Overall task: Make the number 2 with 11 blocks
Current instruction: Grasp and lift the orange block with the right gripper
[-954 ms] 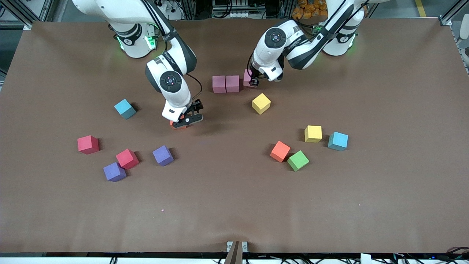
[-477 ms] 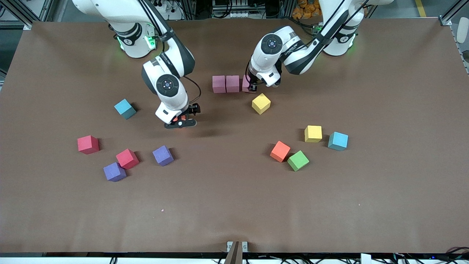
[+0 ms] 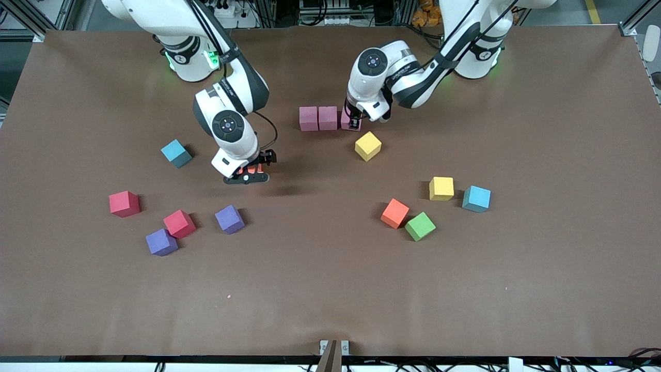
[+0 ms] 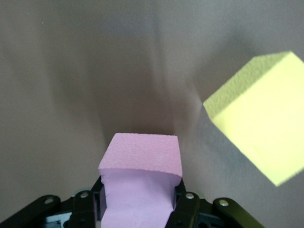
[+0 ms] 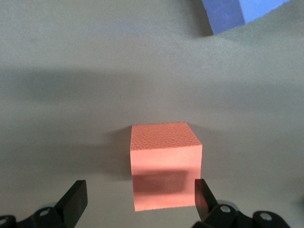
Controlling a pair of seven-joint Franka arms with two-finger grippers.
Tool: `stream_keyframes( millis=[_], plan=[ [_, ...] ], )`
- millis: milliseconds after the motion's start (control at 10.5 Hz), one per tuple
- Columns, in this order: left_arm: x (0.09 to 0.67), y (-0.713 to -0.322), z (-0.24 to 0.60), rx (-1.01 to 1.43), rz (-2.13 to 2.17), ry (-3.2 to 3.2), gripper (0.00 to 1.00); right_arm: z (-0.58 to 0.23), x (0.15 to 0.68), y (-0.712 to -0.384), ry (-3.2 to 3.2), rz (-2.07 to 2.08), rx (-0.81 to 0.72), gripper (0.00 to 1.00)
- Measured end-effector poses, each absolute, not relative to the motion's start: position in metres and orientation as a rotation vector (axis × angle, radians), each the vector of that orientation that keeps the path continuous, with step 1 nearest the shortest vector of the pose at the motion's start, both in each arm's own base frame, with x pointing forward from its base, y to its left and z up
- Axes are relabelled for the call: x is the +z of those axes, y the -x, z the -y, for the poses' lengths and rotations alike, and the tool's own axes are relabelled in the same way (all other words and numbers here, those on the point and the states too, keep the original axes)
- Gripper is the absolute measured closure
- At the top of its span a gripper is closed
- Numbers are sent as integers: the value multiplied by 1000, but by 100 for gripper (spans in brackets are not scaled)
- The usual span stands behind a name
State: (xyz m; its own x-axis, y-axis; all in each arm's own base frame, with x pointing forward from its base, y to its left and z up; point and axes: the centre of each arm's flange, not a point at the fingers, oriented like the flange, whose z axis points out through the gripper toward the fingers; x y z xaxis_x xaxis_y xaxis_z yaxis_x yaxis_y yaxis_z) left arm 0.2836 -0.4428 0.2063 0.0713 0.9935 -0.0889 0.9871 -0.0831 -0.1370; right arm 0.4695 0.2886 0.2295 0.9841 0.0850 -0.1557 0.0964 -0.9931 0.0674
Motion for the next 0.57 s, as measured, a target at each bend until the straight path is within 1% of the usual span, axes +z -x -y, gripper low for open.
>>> stream_keyframes(
  millis=[286, 572],
  plan=[
    [207, -292, 443, 230, 2189, 2198, 45, -282, 210, -461, -3069, -147, -193, 0],
    [211, -302, 445, 230, 2273, 2127, 45, -281, 209, -461, -3070, -153, -192, 0]
  ],
)
